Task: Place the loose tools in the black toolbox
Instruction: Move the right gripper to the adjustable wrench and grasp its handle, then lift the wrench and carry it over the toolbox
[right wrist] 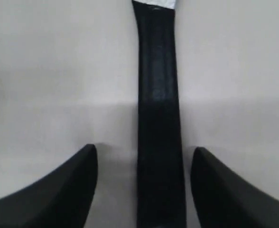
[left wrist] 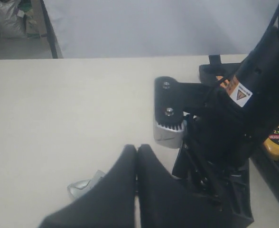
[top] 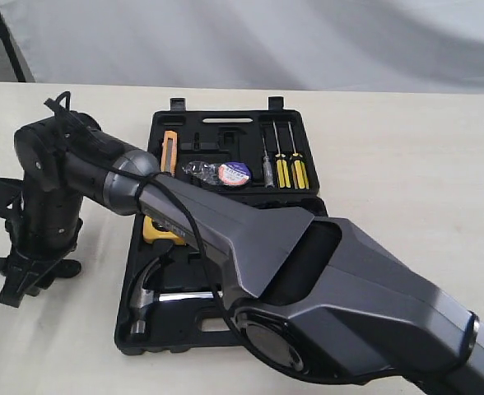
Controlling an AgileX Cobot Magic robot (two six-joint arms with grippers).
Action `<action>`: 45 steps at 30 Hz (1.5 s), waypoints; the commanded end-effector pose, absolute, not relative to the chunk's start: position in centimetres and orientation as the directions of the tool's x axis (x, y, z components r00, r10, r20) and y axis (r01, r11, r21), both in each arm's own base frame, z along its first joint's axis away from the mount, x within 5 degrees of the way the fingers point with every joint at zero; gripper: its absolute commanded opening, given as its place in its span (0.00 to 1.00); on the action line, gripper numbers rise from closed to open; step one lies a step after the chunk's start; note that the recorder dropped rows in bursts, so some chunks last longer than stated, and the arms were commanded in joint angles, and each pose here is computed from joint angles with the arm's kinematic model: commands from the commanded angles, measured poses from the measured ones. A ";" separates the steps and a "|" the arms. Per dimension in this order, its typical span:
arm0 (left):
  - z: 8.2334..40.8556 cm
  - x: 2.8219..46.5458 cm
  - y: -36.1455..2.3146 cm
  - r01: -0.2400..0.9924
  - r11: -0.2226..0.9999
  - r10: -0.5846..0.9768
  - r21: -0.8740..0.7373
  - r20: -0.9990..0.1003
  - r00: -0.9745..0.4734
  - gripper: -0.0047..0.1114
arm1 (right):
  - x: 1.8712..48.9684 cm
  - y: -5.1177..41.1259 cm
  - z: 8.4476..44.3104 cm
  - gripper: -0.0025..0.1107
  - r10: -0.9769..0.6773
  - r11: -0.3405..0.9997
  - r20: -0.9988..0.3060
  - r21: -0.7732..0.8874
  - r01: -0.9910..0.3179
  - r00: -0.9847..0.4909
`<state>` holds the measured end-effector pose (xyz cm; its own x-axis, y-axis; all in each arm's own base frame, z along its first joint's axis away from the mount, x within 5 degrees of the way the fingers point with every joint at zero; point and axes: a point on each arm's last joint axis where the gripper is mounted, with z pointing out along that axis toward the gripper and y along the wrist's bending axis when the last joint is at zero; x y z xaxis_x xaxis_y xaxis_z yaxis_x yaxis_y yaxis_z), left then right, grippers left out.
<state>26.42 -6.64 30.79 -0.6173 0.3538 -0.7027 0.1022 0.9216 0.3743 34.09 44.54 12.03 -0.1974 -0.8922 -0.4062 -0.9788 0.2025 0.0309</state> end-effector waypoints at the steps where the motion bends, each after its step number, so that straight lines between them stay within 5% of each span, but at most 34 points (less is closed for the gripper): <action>1: 30.7 26.3 -6.6 0.100 0.932 0.334 0.350 -0.715 -0.614 0.05 | 34.4 44.0 9.8 0.27 -0.901 0.210 -0.368 0.090 -0.974 -0.228; 3: 30.7 26.3 -6.6 0.100 0.932 0.334 0.350 -0.715 -0.614 0.05 | 34.6 43.8 9.8 0.04 -0.900 0.215 -0.369 0.092 -0.972 -0.233; 4: 30.7 26.3 -6.6 0.100 0.932 0.334 0.350 -0.715 -0.614 0.05 | 34.6 43.8 9.8 0.03 -0.894 0.229 -0.370 0.103 -0.968 -0.251; 21: 30.7 26.3 -6.6 0.100 0.932 0.334 0.350 -0.715 -0.614 0.05 | 34.5 42.9 20.7 0.02 -0.809 0.297 -0.512 0.070 -0.952 -0.290; 42: 30.7 26.3 -6.6 0.100 0.932 0.334 0.350 -0.715 -0.614 0.05 | 32.8 35.1 17.7 0.02 -0.986 0.164 -0.042 -0.150 -0.975 -0.159; 45: 30.7 26.3 -6.6 0.100 0.932 0.334 0.350 -0.715 -0.614 0.05 | 32.5 34.7 16.8 0.14 -0.987 0.158 -0.011 -0.136 -0.978 -0.158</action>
<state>26.42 -6.64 30.79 -0.6173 0.3538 -0.7027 0.1022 0.9216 0.3743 32.39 35.40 16.93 -0.1638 -0.9858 -0.0367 -0.9777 0.1672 -0.1268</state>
